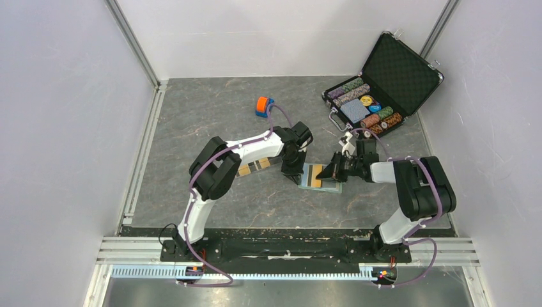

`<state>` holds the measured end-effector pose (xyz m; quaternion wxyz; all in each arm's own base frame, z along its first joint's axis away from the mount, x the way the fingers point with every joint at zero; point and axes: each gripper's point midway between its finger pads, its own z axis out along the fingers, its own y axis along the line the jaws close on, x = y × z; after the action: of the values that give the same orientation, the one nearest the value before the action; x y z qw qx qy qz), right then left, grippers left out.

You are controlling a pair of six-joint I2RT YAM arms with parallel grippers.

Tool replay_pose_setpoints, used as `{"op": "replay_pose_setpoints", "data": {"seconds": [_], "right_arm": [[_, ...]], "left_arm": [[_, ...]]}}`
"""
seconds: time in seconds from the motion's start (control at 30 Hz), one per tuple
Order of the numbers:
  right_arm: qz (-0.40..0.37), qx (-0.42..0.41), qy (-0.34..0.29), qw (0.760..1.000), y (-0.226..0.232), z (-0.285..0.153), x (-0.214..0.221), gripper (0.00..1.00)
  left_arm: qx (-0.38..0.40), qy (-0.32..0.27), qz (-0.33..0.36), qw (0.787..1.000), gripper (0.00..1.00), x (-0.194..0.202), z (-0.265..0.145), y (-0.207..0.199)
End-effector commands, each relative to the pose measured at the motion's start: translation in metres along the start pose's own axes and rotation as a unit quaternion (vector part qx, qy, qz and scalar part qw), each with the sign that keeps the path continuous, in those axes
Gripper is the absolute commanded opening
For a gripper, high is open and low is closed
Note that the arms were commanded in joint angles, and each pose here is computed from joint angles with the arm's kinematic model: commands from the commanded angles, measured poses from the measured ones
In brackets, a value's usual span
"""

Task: Put the credit cards into the card holder
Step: Insert the credit card into the card holder.

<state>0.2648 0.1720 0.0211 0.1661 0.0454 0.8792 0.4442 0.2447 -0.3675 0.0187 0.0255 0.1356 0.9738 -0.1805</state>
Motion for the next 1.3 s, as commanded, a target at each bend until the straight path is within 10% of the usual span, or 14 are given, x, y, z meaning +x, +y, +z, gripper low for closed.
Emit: {"op": "replay_pose_setpoints", "data": {"seconds": [0.0,0.63,1.27], "right_arm": [[-0.007,0.014,0.000,1.000,0.006,0.011,-0.002,0.11],[-0.034,0.070,0.036,0.996,0.013,0.009,0.002,0.73],[-0.033,0.042,0.052,0.997,0.022,0.026,0.015,0.45]], "left_arm": [[0.048,-0.031,0.018,0.998,0.10,-0.020,-0.013,-0.028],[0.091,-0.077,-0.039,0.992,0.40,-0.041,-0.041,-0.005],[0.028,-0.036,-0.046,0.998,0.48,-0.026,-0.001,0.007]]}}
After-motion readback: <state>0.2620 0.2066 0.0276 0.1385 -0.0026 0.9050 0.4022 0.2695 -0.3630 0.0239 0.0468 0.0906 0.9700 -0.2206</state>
